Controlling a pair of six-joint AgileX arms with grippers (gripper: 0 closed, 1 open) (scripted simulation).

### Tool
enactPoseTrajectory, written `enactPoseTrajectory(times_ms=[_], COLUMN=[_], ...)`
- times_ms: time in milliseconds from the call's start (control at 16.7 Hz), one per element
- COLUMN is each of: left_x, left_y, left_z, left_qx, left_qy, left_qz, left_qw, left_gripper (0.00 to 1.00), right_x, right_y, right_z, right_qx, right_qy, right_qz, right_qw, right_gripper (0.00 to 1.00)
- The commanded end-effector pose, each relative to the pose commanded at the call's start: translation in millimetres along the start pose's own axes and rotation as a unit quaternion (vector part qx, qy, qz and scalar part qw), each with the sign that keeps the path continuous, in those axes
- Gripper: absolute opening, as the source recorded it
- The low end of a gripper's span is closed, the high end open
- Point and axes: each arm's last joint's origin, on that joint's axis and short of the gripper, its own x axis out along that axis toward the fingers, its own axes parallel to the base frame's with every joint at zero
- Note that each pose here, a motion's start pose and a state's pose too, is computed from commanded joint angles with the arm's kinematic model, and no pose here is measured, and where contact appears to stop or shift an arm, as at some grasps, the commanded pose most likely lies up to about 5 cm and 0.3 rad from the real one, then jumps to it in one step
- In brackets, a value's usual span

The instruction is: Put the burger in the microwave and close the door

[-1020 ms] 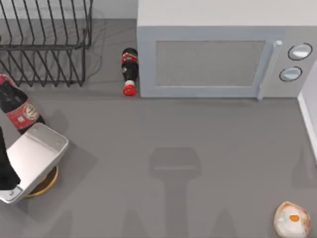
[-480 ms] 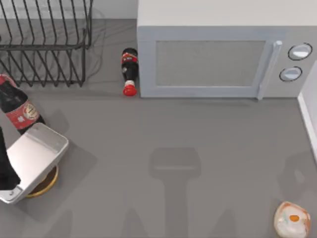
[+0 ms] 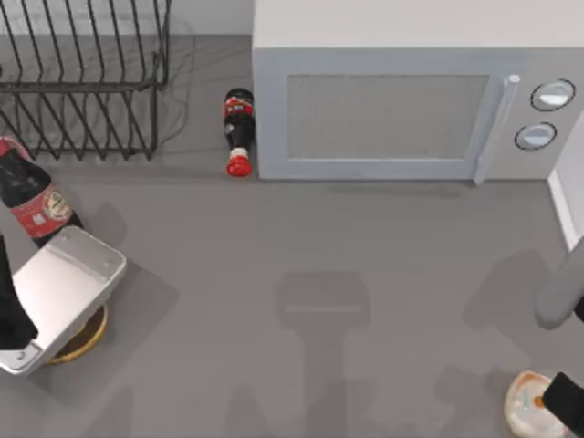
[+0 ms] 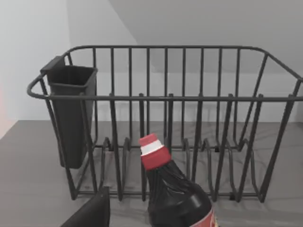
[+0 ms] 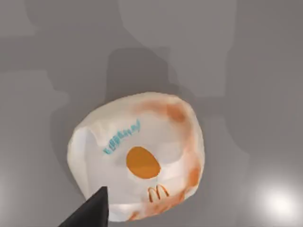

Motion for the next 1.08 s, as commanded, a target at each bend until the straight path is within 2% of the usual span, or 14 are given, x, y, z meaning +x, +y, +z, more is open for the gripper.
enactPoseTrajectory(times_ms=[240, 420, 840, 1080], left_x=[0, 0, 0, 0], left_y=[0, 0, 0, 0], left_z=[0, 0, 0, 0], left_qx=[0.000, 0.000, 0.000, 0.000], left_qy=[0.000, 0.000, 0.000, 0.000], left_qz=[0.000, 0.000, 0.000, 0.000], left_qw=[1.000, 1.000, 1.000, 1.000], left_gripper=[1.00, 1.00, 1.00, 1.00], right_x=[14, 20, 22, 46], right_y=[4, 7, 7, 10], right_z=[29, 41, 42, 37], right_qx=[-0.094, -0.132, -0.136, -0.138], right_qy=[0.101, 0.138, 0.142, 0.144], right_qz=[0.070, 0.095, 0.098, 0.099], right_qw=[0.988, 0.977, 0.975, 0.975], right_gripper=[1.00, 1.00, 1.00, 1.00])
